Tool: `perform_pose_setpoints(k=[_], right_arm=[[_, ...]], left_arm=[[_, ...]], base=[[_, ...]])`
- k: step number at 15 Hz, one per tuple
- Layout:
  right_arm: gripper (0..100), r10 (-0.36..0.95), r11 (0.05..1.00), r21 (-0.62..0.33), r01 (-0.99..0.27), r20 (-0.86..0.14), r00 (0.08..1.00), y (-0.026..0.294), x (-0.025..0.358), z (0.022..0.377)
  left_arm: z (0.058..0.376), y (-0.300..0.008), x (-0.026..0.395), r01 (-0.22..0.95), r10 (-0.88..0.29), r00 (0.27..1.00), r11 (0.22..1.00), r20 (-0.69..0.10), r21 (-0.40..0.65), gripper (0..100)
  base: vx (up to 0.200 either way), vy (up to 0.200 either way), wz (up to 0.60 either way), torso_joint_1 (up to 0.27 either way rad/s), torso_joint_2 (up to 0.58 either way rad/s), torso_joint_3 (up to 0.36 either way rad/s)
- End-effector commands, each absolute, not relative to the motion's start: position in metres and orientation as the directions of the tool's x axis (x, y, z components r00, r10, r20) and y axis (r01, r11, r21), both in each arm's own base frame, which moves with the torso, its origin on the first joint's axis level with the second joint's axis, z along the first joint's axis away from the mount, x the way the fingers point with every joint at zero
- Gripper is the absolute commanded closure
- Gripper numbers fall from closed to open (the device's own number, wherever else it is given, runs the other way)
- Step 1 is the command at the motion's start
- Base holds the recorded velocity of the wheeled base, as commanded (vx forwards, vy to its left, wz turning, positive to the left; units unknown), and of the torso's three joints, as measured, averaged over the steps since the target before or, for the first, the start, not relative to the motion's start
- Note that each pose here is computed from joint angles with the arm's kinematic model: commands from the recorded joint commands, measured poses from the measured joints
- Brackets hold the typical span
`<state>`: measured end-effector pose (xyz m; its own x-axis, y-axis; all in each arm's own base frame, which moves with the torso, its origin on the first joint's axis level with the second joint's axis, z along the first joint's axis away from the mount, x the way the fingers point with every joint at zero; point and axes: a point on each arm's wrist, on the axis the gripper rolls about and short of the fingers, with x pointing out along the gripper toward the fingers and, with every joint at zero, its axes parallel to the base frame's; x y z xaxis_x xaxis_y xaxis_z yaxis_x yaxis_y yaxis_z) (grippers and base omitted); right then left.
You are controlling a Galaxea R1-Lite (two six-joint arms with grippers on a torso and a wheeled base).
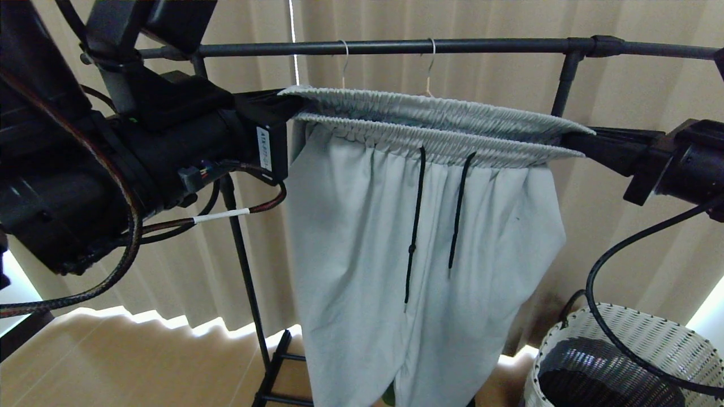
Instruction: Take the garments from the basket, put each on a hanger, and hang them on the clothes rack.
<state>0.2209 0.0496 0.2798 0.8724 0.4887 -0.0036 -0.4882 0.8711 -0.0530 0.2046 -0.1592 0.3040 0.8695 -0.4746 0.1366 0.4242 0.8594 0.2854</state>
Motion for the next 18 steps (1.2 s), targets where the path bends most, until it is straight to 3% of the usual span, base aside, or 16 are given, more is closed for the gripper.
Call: perform_pose_setpoints(k=[1, 9, 18], right_arm=[[0, 0.496, 0.867, -0.052, -0.495, -0.004, 0.869, 0.051, 0.219, 0.279], [0, 0.621, 0.782, -0.029, -0.623, -0.059, 0.782, 0.072, 0.182, 0.252], [0, 0.613, 0.786, -0.043, -0.617, -0.076, 0.786, 0.068, 0.172, 0.244]], left_arm=[[0.301, -0.159, 0.205, 0.425, -0.473, 0.872, 0.859, 0.125, 0.287, 100], [0.268, -0.144, 0.213, 0.304, -0.327, 0.945, 0.892, 0.012, 0.334, 100], [0.246, -0.122, 0.215, 0.249, -0.247, 0.967, 0.888, -0.057, 0.387, 100]], base=[[0.000, 0.000, 0.00, 0.000, 0.00, 0.000], [0.000, 0.000, 0.00, 0.000, 0.00, 0.000], [0.000, 0.000, 0.00, 0.000, 0.00, 0.000]])
